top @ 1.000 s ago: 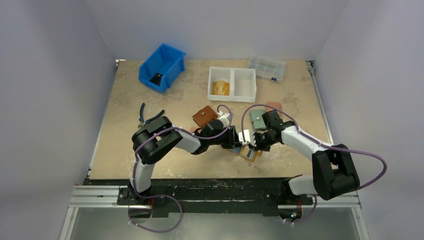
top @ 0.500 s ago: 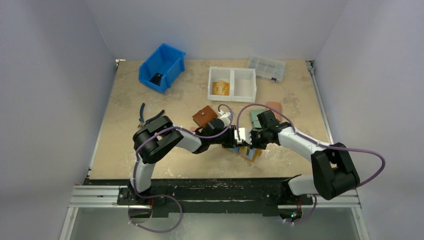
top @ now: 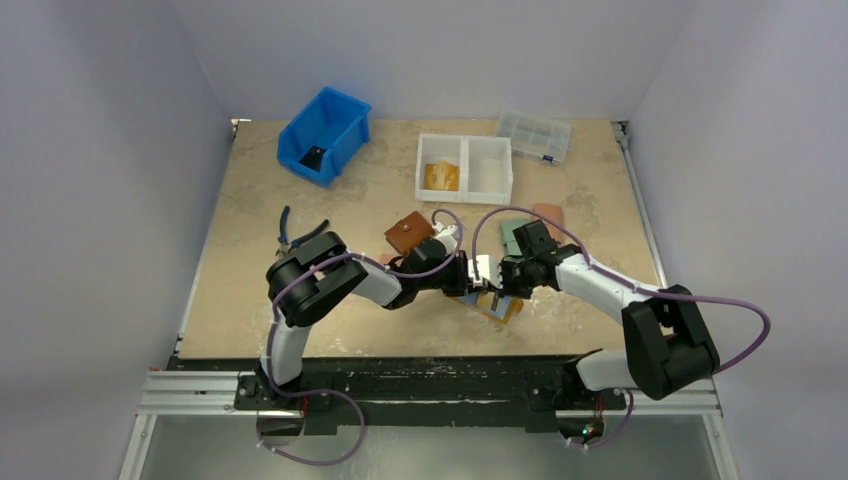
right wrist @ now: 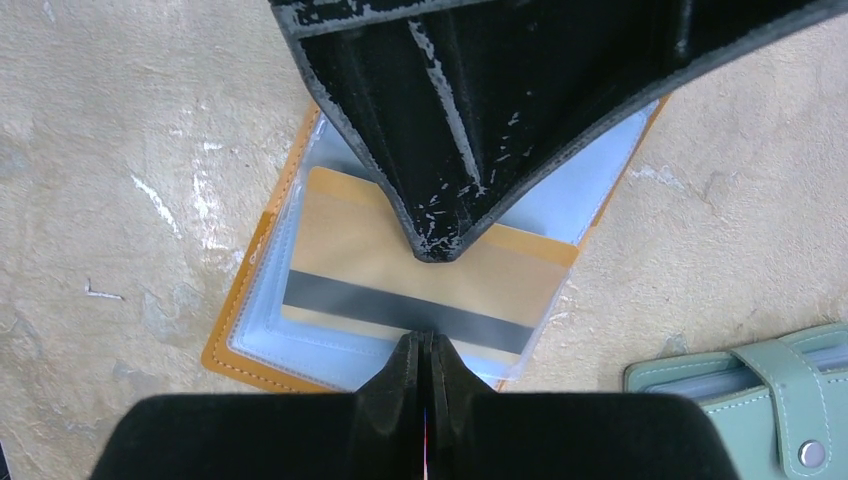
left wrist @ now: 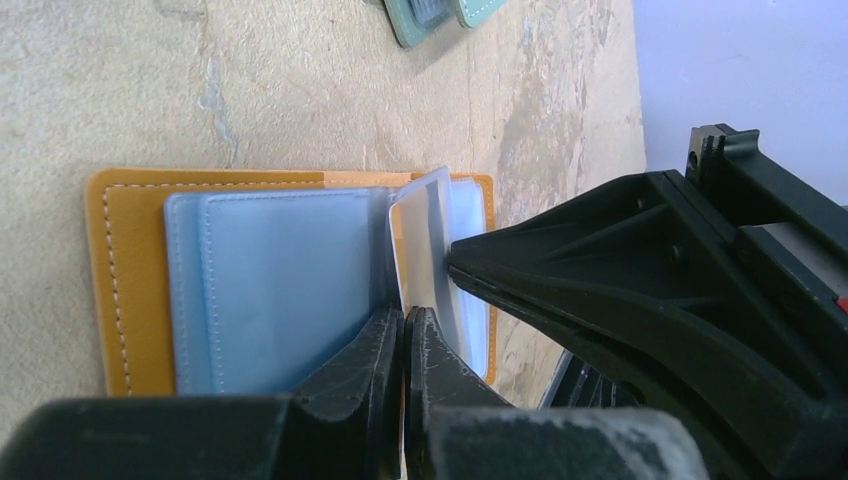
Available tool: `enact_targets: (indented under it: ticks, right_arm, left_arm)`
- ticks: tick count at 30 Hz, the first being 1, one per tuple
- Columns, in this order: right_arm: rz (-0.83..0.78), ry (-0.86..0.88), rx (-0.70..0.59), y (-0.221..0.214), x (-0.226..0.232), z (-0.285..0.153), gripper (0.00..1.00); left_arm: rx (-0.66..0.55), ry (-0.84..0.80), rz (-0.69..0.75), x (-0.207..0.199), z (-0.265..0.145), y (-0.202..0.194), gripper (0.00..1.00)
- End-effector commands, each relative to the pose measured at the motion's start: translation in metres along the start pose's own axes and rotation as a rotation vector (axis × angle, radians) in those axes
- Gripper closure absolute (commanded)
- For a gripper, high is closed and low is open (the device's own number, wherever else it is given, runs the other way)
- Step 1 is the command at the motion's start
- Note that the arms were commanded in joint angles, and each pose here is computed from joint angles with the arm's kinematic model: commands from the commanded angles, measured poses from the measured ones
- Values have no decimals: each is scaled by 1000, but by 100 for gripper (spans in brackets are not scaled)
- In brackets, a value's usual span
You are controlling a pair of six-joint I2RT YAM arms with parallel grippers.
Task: Take the credit cards out of the card holder
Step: Remove the credit card from the card holder.
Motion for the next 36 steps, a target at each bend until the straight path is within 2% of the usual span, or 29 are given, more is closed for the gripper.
enact_targets:
  ticks: [1, 4, 12, 18, 24, 27, 32, 36]
  right_arm:
    - [15, -14, -15, 7, -4, 1, 93]
    - [19, -13, -8, 5, -4, 1, 89]
    - [38, -7, 25, -1, -4, 5, 89]
    - [59, 5, -2, 6, -4, 2, 86]
    - [161, 117, -196, 37, -1, -24, 65]
    - [168, 110, -253, 40, -1, -35, 47]
    - [168, 121, -291, 45, 2, -38, 22]
    - [179, 136, -300, 48, 2, -40, 9]
  left_arm:
    - [2, 63, -15, 20, -10, -12, 100]
    - [-12, 24, -12, 17, -18, -9, 100]
    - [-27, -65, -52, 12, -31, -5, 100]
    - [-26, -70, -66, 16, -36, -8, 100]
    - [-44, -29, 65, 20, -44, -3, 100]
    - [-63, 6, 187, 20, -51, 2, 100]
    - [-97, -5, 372, 6, -59, 11, 100]
    - [-127, -42, 513, -12, -65, 15, 100]
Point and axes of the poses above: each gripper's point midway between its finger pads, its own z axis out along the fingers, its own x axis along the line the jaws close on, y = z × x, the point moved 3 cm from there along -z, back along the fingers, and after that the axes turned 9 degrees about z, right-handed, at the moved point
